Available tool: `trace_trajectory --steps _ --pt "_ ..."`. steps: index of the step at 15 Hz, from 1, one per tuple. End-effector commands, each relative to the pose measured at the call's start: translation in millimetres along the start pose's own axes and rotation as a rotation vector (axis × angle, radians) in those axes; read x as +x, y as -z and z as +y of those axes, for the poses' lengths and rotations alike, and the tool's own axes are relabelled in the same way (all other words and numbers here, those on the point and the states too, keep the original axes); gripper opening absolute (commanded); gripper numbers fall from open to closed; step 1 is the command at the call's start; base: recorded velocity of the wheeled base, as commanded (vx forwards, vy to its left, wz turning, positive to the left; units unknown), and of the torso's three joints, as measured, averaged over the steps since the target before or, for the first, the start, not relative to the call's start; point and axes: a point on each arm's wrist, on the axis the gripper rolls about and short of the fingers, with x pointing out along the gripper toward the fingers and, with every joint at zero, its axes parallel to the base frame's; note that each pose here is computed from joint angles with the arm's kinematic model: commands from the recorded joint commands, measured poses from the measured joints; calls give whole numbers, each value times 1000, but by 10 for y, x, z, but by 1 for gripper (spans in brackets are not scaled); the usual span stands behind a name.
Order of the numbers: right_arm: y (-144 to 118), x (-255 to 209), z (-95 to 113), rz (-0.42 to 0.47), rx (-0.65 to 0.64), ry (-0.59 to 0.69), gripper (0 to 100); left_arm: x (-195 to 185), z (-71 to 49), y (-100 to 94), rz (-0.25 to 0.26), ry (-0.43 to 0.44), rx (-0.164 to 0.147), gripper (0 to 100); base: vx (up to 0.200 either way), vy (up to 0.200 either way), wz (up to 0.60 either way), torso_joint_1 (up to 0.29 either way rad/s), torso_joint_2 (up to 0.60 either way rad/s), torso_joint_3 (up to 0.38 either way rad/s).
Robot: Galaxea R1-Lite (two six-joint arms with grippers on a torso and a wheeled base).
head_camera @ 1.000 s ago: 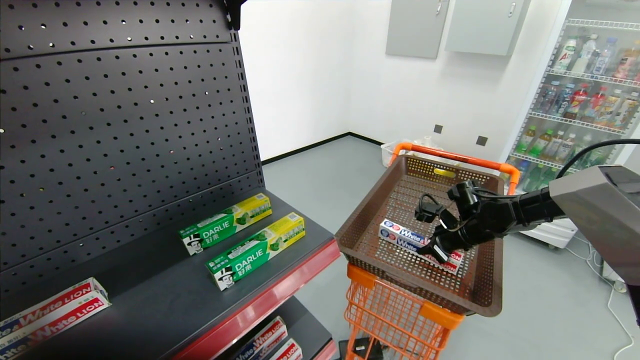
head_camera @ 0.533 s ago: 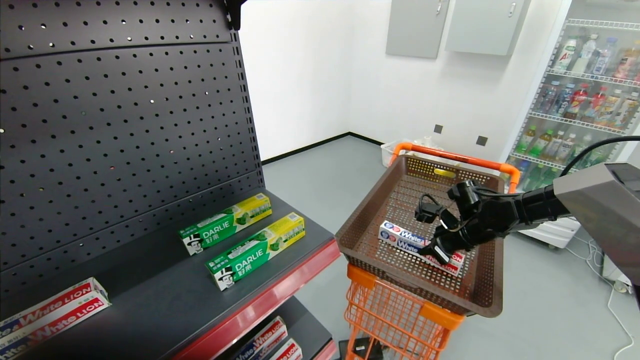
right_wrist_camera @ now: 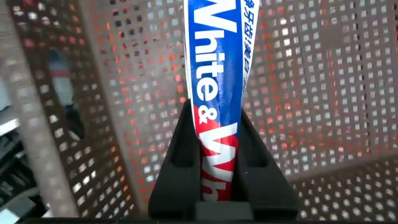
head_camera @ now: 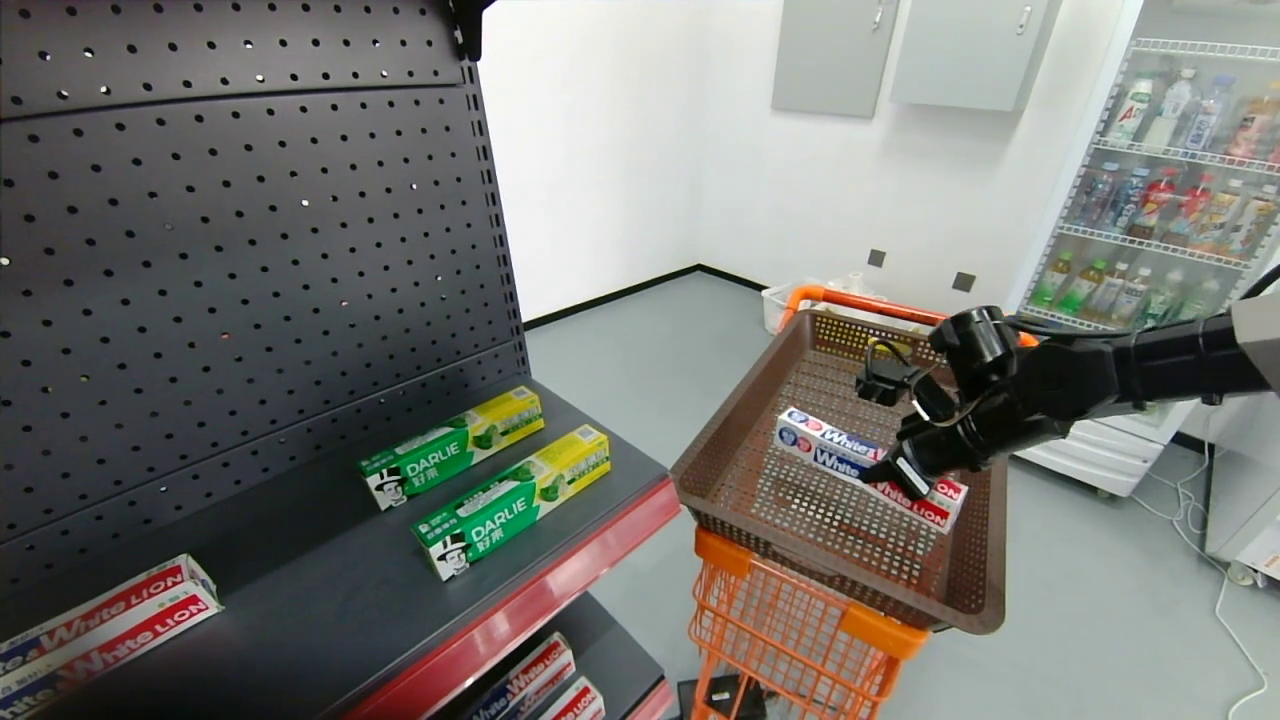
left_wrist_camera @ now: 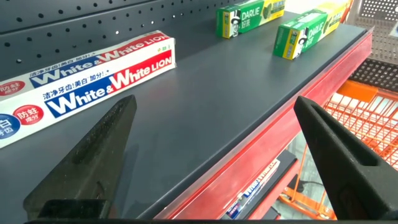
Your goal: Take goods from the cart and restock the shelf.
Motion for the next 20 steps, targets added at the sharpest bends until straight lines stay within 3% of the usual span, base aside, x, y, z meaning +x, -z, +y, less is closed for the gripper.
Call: trace_trajectory --steps 1,5,8,15,18,20 --pt "-81 -525 125 -46 17 41 0 0 0 0 0 -1 0 100 0 0 0 0 0 0" --pt "-83 -1070 441 -128 53 46 0 1 0 0 1 -1 0 100 0 0 0 0 0 0" --pt "17 -1289 580 -136 44 50 0 1 0 0 1 -1 0 100 0 0 0 0 0 0" --pt "549 -1807 1119 -151 90 22 0 0 0 0 0 -1 0 100 0 0 0 0 0 0" --pt "735 -1917 1230 -153 99 31 0 1 0 0 1 -1 0 100 0 0 0 0 0 0" --pt "892 -2010 1293 -137 112 101 0 0 0 0 0 -1 0 100 0 0 0 0 0 0"
